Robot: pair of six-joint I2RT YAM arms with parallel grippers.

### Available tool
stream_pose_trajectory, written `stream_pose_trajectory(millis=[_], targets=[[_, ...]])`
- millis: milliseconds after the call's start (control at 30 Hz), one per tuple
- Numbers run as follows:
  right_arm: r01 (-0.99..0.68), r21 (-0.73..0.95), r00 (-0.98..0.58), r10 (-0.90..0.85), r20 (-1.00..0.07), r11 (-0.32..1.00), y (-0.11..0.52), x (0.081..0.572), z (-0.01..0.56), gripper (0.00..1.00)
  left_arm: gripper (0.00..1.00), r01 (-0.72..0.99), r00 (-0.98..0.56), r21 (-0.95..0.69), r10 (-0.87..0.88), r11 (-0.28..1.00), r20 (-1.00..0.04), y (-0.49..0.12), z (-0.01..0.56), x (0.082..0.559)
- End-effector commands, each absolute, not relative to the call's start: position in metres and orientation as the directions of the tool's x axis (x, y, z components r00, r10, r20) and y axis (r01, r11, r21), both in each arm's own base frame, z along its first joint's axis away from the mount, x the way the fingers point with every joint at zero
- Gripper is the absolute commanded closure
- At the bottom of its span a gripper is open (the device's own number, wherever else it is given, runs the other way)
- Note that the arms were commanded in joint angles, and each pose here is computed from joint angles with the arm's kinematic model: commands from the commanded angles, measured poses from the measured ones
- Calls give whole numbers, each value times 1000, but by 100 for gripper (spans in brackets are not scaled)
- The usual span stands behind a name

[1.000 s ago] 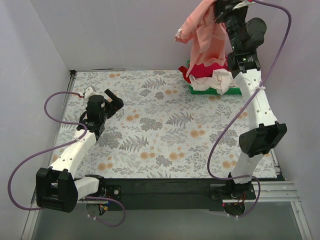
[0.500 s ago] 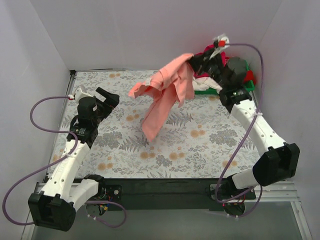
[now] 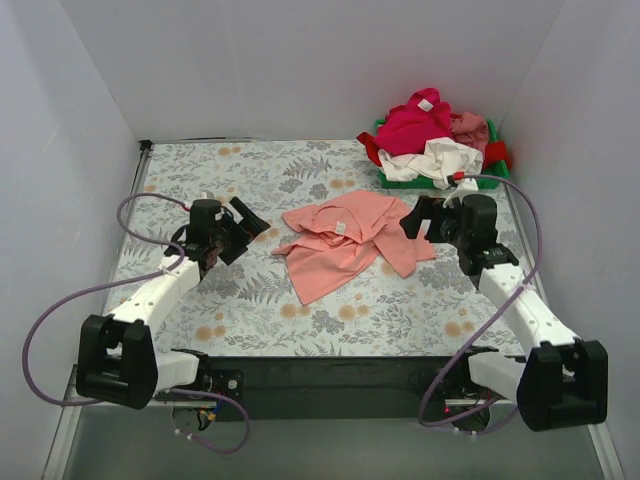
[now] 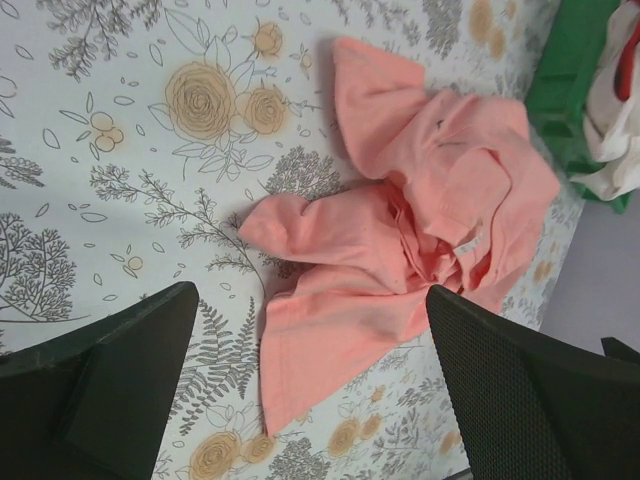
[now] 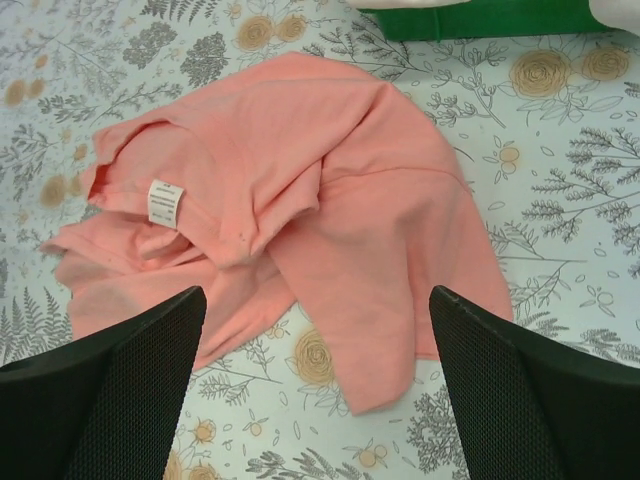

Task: Fold and stack the t-shirts
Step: Move the tshirt to the center of the board, then flatten the tshirt out

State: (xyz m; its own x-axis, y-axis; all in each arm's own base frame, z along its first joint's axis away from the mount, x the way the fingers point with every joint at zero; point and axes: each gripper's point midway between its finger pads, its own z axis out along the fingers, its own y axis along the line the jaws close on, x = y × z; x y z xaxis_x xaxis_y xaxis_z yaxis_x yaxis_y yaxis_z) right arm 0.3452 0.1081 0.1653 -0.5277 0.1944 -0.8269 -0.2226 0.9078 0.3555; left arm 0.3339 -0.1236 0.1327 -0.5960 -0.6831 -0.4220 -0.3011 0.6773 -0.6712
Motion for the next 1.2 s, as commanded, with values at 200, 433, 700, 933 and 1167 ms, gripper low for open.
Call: stream_pose_trajectory(millis=[200,433,700,933,1167], targets=[[-217,386,-577,201,-792,897,104,281,112,2,2,-179,-713,-670,-564,721,-416,-178,118,361],[-166,402,-604,230,-763,900,100,273,98,2,2,-93,-763,-670,-485,736,-427,-229,118,386],[-127,378,-607,230,-761,917,92,271,89,2,8,-87,-784,-651,-455,754,-422,-251,101,409],[-98,348,-614,219,-759,932,85,274,83,2,29,-96,-807,-653,-443,751,-390,-269,83,423],[-50,300,-626,204,-752,953,75,278,73,2,67,-78,-795,-657,-445,750,-412,-275,91,434]])
